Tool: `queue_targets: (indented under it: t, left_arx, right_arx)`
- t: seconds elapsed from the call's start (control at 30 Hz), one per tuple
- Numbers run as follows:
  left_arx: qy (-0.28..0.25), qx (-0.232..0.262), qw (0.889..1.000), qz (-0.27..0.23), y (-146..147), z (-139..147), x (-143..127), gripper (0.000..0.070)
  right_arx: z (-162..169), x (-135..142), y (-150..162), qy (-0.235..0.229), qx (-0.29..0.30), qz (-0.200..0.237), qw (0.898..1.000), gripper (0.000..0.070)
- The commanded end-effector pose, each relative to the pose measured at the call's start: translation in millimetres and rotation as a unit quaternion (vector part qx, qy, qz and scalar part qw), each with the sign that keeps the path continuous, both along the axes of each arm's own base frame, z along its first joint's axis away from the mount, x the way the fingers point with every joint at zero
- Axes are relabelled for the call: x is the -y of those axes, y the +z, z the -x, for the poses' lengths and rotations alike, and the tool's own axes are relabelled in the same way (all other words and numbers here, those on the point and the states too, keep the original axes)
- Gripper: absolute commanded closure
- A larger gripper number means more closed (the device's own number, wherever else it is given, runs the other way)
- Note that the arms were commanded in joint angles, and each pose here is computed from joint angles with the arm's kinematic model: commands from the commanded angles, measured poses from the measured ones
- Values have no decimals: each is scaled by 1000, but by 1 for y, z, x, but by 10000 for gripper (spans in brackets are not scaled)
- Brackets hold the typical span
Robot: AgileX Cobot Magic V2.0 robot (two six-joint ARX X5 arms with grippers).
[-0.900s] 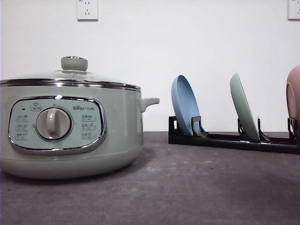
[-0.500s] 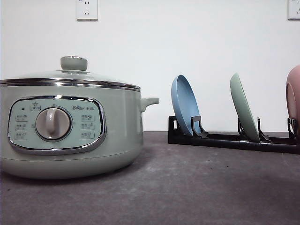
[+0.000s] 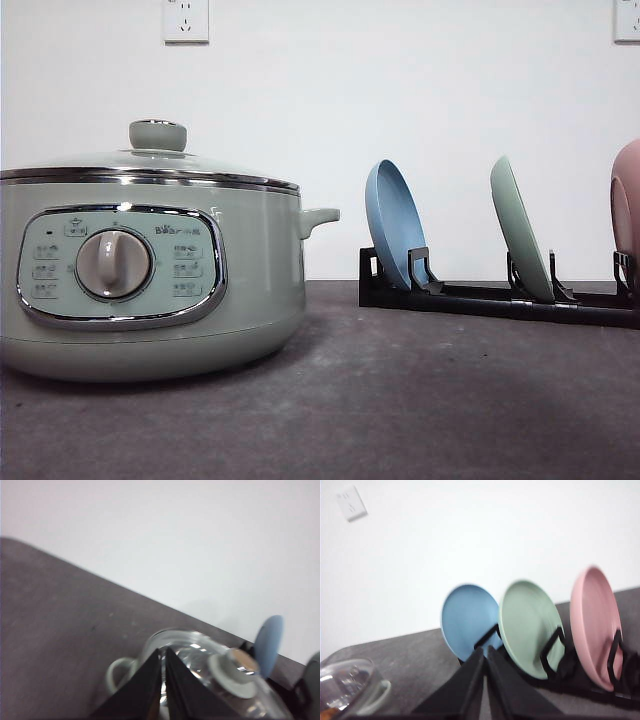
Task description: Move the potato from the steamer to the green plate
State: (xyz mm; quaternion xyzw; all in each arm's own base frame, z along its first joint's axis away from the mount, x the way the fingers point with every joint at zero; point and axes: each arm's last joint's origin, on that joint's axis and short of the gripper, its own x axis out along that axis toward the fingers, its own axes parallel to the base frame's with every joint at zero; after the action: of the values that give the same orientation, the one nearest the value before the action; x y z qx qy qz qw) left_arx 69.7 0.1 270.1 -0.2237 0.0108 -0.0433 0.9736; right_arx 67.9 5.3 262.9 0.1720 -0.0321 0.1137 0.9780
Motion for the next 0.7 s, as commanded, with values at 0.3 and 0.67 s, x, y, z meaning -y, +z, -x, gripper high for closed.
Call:
queue_targets:
  t: [0.3, 0.67]
  left_arx:
    - [-87, -51, 991, -93, 70, -9, 4, 697]
    - [-229, -148, 951, -146, 112, -36, 12, 697]
  right_arx:
    - [-3, -1, 72, 24, -46, 88, 995, 700]
    - [-34, -4, 111, 112, -179, 167, 963, 700]
